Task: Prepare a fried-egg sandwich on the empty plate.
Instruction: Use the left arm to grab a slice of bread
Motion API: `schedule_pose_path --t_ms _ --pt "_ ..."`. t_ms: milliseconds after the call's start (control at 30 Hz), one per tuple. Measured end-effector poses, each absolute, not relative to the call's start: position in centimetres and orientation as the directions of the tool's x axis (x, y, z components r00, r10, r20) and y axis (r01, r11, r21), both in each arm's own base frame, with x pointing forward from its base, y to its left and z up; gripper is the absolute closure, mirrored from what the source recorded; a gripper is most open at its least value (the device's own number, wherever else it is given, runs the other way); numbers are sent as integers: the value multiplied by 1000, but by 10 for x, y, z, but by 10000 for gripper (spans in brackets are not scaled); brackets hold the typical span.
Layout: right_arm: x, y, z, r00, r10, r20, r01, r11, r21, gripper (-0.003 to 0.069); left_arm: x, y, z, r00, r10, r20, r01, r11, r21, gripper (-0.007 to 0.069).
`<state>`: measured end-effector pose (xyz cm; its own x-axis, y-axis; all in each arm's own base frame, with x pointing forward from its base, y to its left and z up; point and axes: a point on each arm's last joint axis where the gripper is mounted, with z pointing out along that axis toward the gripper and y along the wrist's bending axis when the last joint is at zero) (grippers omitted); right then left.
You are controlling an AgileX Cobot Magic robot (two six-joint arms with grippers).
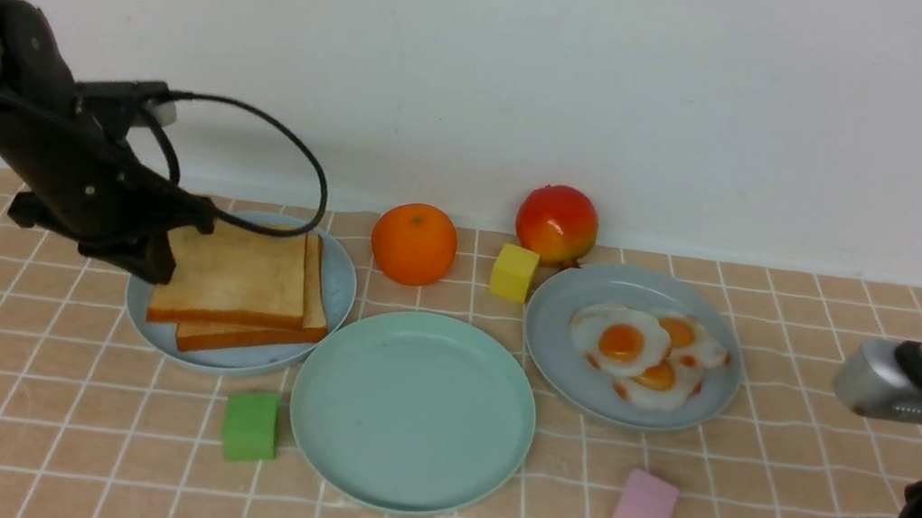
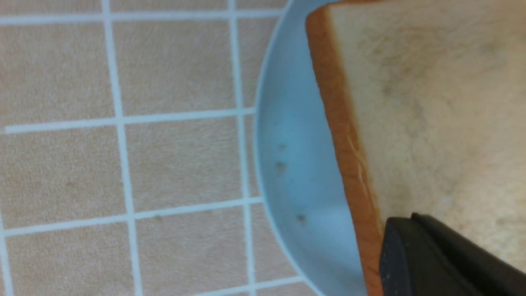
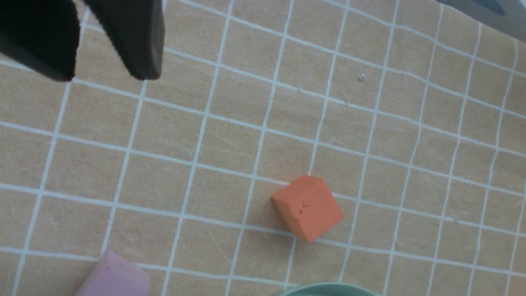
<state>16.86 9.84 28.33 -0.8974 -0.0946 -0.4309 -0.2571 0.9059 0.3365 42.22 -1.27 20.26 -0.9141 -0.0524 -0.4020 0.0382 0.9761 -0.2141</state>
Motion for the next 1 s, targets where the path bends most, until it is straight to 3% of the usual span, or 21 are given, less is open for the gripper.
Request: schedule_pose_path --t_ms 233,567,700,1000 --pt "168 99 283 -902 -95 -422 -255 904 342 419 422 -12 204 -908 -162 -387 -65 966 -251 593" --pt "167 99 283 -904 -95 -417 -255 903 346 419 423 -11 204 -902 -188 -387 -91 962 -256 316" --pt "167 99 283 -904 -95 -417 -255 903 346 419 424 -11 200 -907 -189 -377 -95 962 -256 292" --pt "167 100 283 -908 -92 -410 -251 900 355 419 429 -12 174 -923 -201 -330 -116 959 -259 319"
